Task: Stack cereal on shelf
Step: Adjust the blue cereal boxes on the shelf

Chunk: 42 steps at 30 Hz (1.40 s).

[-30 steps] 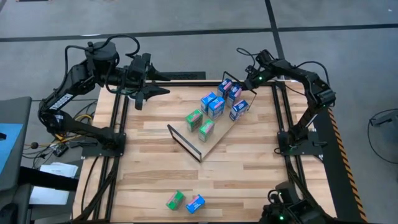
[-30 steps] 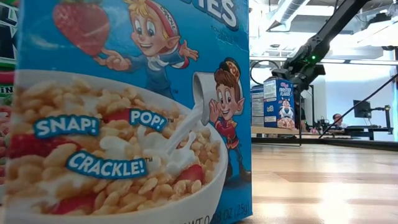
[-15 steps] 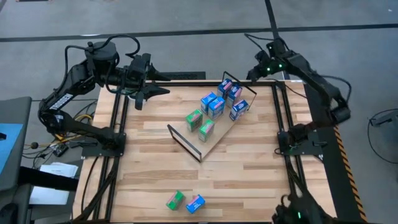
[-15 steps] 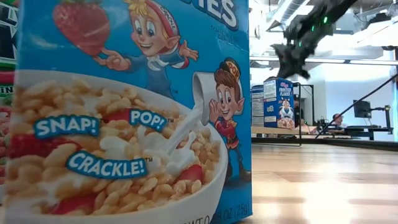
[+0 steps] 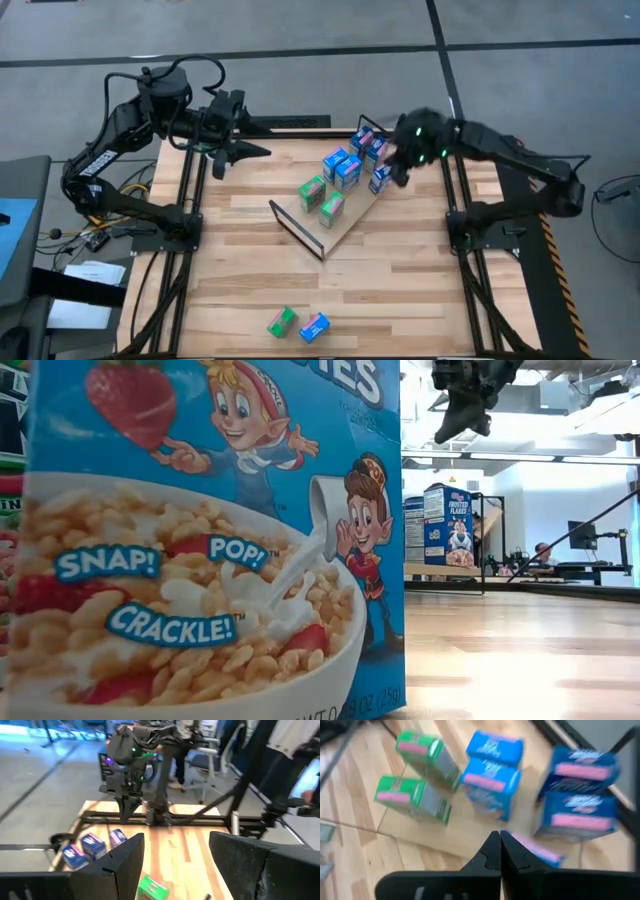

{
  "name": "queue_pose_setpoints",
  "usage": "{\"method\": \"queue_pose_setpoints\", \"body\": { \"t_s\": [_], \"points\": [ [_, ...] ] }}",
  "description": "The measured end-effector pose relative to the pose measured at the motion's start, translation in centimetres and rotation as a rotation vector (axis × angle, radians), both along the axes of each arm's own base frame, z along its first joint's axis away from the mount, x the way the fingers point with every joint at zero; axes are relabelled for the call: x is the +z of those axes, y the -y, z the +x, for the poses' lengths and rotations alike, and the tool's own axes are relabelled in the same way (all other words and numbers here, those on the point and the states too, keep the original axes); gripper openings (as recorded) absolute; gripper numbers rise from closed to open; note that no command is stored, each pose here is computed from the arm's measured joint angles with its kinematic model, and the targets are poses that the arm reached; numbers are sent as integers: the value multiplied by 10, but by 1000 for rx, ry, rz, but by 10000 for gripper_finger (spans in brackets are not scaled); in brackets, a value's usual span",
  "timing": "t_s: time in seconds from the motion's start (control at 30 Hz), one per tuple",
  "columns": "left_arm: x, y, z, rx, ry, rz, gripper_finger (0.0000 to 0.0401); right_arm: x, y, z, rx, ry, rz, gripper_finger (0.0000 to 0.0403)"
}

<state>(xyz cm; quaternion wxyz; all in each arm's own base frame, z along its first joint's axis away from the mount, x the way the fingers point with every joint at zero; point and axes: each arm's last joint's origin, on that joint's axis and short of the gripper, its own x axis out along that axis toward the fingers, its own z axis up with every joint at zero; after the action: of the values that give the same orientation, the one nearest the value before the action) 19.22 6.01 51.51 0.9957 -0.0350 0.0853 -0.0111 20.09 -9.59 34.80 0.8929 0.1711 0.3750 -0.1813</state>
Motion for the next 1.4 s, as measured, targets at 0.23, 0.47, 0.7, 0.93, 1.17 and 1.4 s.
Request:
{"method": "queue_pose_setpoints", "body": {
  "t_s": [0.23,0.47,0.7,0.93,1.17,1.4],
  "points": [
    [-5,3,-1,-96,-47,-59,215,-35,-42,19,-32,-56,40,8],
    [-4,9,-8,-141,-52,-66,215,-62,-58,25,-163,-42,-5,8],
    [-2,13,-19,-146,-50,-56,215,-70,-55,30,-230,-67,-46,8],
    [-1,15,-27,-142,-50,-46,215,-84,-45,43,-256,-107,-49,8],
    [0,16,-29,-139,-44,-42,215,-89,-41,46,-266,-139,-55,8],
    [0,16,-29,-124,-45,-29,215,-90,-35,43,-278,-161,-79,8]
  ]
}}
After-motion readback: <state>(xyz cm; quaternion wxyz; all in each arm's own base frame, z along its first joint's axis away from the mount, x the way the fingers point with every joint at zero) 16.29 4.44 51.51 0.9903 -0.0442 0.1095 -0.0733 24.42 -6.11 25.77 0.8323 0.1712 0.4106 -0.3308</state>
